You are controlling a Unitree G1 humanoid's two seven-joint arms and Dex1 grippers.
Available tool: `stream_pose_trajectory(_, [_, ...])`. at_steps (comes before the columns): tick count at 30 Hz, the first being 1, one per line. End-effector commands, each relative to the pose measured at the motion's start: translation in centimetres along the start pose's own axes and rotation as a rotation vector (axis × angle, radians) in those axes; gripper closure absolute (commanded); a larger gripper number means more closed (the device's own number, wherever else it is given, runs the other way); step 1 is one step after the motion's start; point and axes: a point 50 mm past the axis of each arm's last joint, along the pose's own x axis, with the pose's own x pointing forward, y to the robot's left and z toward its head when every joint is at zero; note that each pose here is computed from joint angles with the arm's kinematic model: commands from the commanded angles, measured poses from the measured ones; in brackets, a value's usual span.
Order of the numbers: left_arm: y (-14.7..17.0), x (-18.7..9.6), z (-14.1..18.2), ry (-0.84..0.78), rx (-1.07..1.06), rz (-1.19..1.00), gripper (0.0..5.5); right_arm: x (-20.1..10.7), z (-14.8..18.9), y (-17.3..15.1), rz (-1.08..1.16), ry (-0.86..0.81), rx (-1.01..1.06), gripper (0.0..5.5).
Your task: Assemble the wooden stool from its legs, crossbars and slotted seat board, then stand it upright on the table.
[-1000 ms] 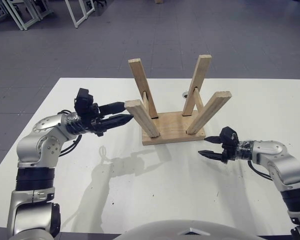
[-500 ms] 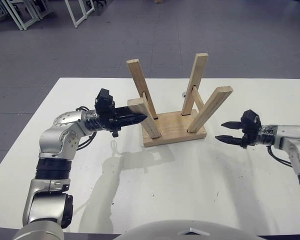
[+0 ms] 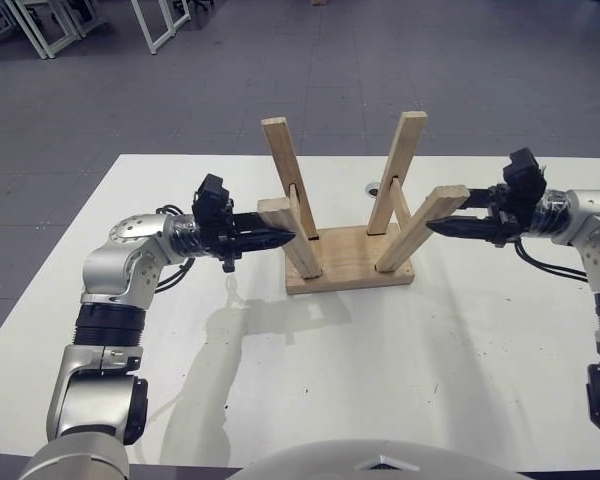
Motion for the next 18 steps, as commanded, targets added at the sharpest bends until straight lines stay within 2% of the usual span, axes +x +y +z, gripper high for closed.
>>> stream_pose_trajectory(1, [0.0, -0.1, -0.6, 0.012, -0.062, -0.046, 4.04, 0.1, -0.9, -0.6, 0.032, 0.047, 0.011, 3.72])
stream_pose_trajectory(3, [-0.2, -0.3, -0.7, 0.003, -0.079, -0.071, 4.04, -0.1, -1.3, -0.7, 0.045, 0.052, 0.035, 4.1])
stream_pose_trajectory(7, [-1.7, -0.3, -0.1, -0.067, -0.095, -0.124, 4.04, -1.0, -0.5, 0.6, 0.117, -0.025, 0.087, 4.18])
stream_pose_trajectory(10, [-4.1, -0.6, 1.4, -0.108, -0.109, -0.188, 4.04, -1.9, 1.5, 3.0, 0.24, -0.118, 0.152, 4.26])
stream_pose_trajectory(13, [-5.2, -0.9, 3.2, -0.119, -0.165, -0.205, 4.04, -2.2, 2.6, 3.8, 0.3, -0.152, 0.351, 4.45])
stream_pose_trajectory(14, [-4.5, -0.9, 3.2, -0.103, -0.224, -0.179, 3.82, -2.0, 2.2, 2.9, 0.263, -0.145, 0.479, 4.45])
stream_pose_trajectory(16, [-2.2, -0.3, 1.9, -0.094, -0.423, -0.105, 3.46, -1.2, 0.6, 0.1, 0.13, -0.12, 0.752, 3.88])
stream_pose_trajectory(18, [0.0, 0.6, 0.0, -0.114, -0.599, -0.031, 3.18, -0.2, -0.9, -2.2, 0.0, -0.11, 0.918, 3.54])
